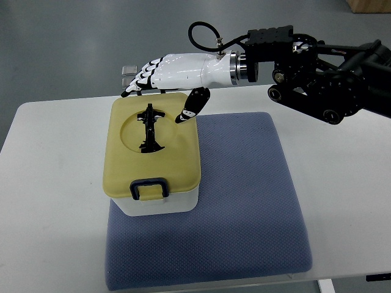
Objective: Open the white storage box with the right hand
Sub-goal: 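Lower the right hand onto the lid and grasp the black centre handle, then lift the yellow lid off the white box with the right hand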
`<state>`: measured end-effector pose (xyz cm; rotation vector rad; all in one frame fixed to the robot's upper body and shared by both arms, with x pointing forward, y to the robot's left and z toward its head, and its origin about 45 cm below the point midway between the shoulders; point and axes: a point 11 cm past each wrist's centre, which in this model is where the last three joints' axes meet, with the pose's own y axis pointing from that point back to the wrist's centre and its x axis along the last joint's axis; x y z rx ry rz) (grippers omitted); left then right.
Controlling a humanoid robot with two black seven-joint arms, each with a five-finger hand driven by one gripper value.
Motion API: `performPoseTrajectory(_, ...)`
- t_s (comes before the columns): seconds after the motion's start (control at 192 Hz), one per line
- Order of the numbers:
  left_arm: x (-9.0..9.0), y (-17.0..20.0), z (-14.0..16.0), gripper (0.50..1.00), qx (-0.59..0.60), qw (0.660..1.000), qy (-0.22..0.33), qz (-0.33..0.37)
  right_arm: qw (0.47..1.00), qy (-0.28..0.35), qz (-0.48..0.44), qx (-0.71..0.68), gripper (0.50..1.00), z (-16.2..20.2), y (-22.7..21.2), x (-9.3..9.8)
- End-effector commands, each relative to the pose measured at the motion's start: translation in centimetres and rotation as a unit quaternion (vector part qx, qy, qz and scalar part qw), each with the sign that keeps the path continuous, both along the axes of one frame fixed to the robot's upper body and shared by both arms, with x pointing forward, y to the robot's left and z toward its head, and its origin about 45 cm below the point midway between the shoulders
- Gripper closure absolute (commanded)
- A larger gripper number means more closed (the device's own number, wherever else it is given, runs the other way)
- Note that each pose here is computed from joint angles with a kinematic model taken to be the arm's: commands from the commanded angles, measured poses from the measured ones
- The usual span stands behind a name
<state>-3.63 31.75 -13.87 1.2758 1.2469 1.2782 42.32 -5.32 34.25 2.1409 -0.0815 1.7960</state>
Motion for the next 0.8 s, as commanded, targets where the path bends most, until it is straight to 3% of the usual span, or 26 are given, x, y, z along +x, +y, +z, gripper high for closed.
performPoseTrajectory(0.0,0.0,0.0,0.0,0.500,0.000,1.000,0.000,0.000,1.000,0.001,0.001,0.008,0.574,-0.6,0.4,-0.2)
performPoseTrajectory(0.203,0.0,-0.1,0.0,0.500,-0.001,1.000,0.000,0.000,1.000,0.003,0.001,0.021,0.605,-1.6,1.1,-0.4)
performPoseTrajectory(0.384,0.0,-0.1,0.0,0.500,-0.001,1.000,0.001,0.000,1.000,0.000,-0.001,0.024,0.675,-1.8,1.5,-0.3)
performPoseTrajectory(0.421,0.0,-0.1,0.0,0.500,-0.001,1.000,0.001,-0.001,1.000,0.001,0.000,0.025,0.703,-1.9,1.6,-0.4)
performPoseTrajectory(0.431,0.0,-0.1,0.0,0.500,-0.001,1.000,0.001,-0.001,1.000,0.002,0.001,0.024,0.732,-2.0,1.7,-0.4)
performPoseTrajectory(0.514,0.0,-0.1,0.0,0.500,-0.001,1.000,0.001,-0.001,1.000,0.002,0.003,0.025,0.783,-2.0,1.9,-0.5)
performPoseTrajectory(0.54,0.0,-0.1,0.0,0.500,-0.001,1.000,0.001,-0.001,1.000,0.003,0.003,0.025,0.840,-2.0,1.9,-0.5)
performPoseTrajectory(0.551,0.0,-0.1,0.0,0.500,-0.001,1.000,0.001,-0.001,1.000,0.003,0.003,0.025,0.840,-2.0,1.9,-0.5)
performPoseTrajectory(0.561,0.0,-0.1,0.0,0.500,-0.001,1.000,0.001,0.000,1.000,0.004,0.004,0.026,0.881,-2.1,1.9,-0.5)
performPoseTrajectory(0.613,0.0,-0.1,0.0,0.500,-0.001,1.000,0.001,0.000,1.000,0.007,0.003,0.026,0.938,-2.4,1.9,-0.6)
performPoseTrajectory(0.639,0.0,-0.1,0.0,0.500,-0.001,1.000,0.001,0.000,1.000,0.007,0.002,0.025,0.999,-2.5,1.8,-0.6)
performPoseTrajectory(0.795,0.0,-0.1,0.0,0.500,-0.002,1.000,0.001,0.000,1.000,0.000,-0.004,0.030,1.000,-2.2,1.9,-0.4)
